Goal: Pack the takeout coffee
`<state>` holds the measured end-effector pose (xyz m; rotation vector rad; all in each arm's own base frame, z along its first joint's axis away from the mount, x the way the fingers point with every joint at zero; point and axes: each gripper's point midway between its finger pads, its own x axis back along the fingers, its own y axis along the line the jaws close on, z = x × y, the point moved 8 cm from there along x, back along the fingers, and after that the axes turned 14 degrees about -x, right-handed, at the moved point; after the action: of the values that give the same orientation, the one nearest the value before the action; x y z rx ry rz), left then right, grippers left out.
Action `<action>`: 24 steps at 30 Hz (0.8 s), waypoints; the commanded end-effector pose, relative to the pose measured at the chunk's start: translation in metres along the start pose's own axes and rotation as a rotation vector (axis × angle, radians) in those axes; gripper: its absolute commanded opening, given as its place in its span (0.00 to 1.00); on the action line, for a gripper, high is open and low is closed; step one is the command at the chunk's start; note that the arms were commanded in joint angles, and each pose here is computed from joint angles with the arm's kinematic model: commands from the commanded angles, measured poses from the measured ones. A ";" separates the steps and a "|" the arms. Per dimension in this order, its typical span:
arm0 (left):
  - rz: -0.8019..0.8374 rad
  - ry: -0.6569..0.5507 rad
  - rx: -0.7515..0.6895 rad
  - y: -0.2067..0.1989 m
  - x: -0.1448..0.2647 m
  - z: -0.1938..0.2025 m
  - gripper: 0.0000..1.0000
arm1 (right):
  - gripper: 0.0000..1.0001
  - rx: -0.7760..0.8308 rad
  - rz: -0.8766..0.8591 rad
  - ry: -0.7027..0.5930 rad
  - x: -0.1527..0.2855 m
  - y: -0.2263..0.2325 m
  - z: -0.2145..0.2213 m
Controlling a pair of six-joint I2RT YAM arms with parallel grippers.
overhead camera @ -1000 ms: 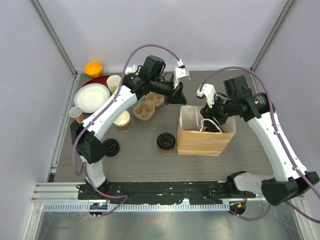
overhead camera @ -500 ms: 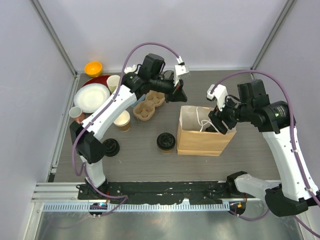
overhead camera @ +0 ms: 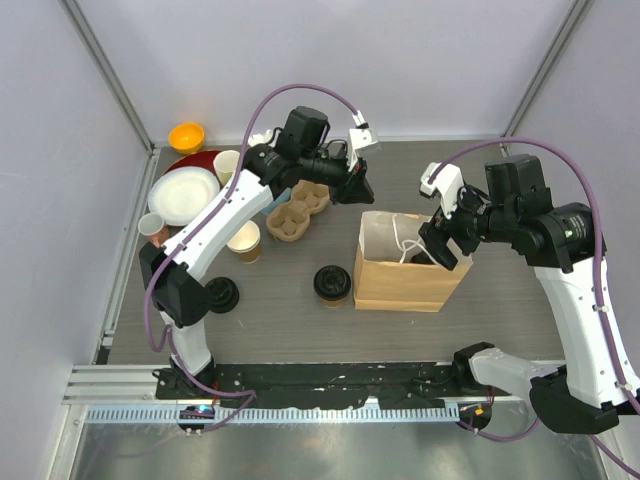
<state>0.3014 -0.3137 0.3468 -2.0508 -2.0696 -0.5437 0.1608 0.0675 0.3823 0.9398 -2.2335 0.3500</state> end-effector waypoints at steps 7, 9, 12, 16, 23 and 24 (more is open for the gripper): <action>-0.073 -0.062 -0.067 0.005 0.024 -0.029 0.36 | 0.84 0.014 -0.017 -0.109 0.026 0.013 -0.011; -0.080 -0.066 -0.065 0.004 0.028 -0.031 0.41 | 0.84 0.008 -0.024 -0.118 0.027 0.014 -0.012; -0.086 -0.070 -0.058 0.005 0.032 -0.032 0.48 | 0.84 0.004 -0.030 -0.163 0.032 0.017 -0.016; -0.093 -0.083 -0.049 0.004 0.039 -0.037 0.55 | 0.84 -0.024 -0.037 -0.230 0.036 0.021 -0.023; -0.172 -0.152 0.044 0.011 0.068 -0.052 0.63 | 0.88 -0.124 -0.025 -0.495 0.039 0.014 -0.075; -0.183 -0.159 0.069 0.012 0.073 -0.052 0.63 | 0.88 -0.134 -0.074 -0.541 0.037 0.016 -0.089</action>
<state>0.3097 -0.2882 0.3694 -1.9478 -2.1752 -0.4598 0.1516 0.0780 0.4244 1.0004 -2.4610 0.1305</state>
